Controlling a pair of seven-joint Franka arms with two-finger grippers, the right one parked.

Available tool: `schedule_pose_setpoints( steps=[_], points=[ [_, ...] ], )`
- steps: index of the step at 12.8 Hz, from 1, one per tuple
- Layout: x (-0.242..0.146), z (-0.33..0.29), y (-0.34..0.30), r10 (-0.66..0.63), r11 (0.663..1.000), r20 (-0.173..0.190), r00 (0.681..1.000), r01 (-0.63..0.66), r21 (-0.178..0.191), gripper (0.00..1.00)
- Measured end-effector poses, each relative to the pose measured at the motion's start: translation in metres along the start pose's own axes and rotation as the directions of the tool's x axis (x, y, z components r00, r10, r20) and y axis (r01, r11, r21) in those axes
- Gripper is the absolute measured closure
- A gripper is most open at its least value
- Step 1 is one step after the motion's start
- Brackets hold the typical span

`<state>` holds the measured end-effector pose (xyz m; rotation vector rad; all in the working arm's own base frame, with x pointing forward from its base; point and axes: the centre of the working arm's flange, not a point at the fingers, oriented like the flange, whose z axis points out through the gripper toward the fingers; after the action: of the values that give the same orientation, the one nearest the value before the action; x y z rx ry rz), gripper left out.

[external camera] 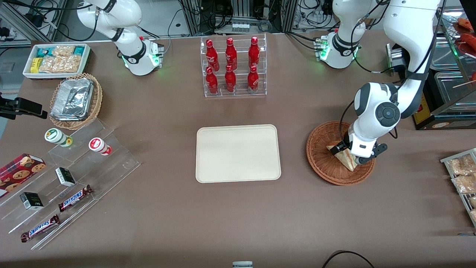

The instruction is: Place sandwich from basket to tray

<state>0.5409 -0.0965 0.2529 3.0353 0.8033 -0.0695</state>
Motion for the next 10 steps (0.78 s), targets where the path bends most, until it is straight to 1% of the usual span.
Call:
schedule_pose_setpoints(
  steps=[2, 3, 4, 6, 7, 9, 10],
  points=[
    [0.001, -0.001, 0.000, -0.002, 1.000, -0.002, 1.000, 0.002, -0.002, 0.44],
    [0.001, -0.002, 0.001, -0.002, 1.000, -0.005, 1.000, 0.002, -0.004, 0.56],
    [0.003, -0.005, 0.003, -0.002, 1.000, -0.011, 1.000, 0.002, -0.008, 0.63],
    [0.010, -0.034, 0.013, 0.005, 1.000, -0.032, 0.999, -0.006, -0.022, 0.70],
    [0.009, -0.062, 0.026, 0.023, 1.000, -0.027, 0.999, -0.024, -0.017, 0.72],
    [-0.006, -0.130, 0.065, 0.084, 0.996, -0.001, 0.996, -0.084, 0.006, 0.77],
    [-0.018, -0.161, 0.087, 0.115, 0.993, 0.002, 0.993, -0.115, 0.009, 0.83]
  ],
)
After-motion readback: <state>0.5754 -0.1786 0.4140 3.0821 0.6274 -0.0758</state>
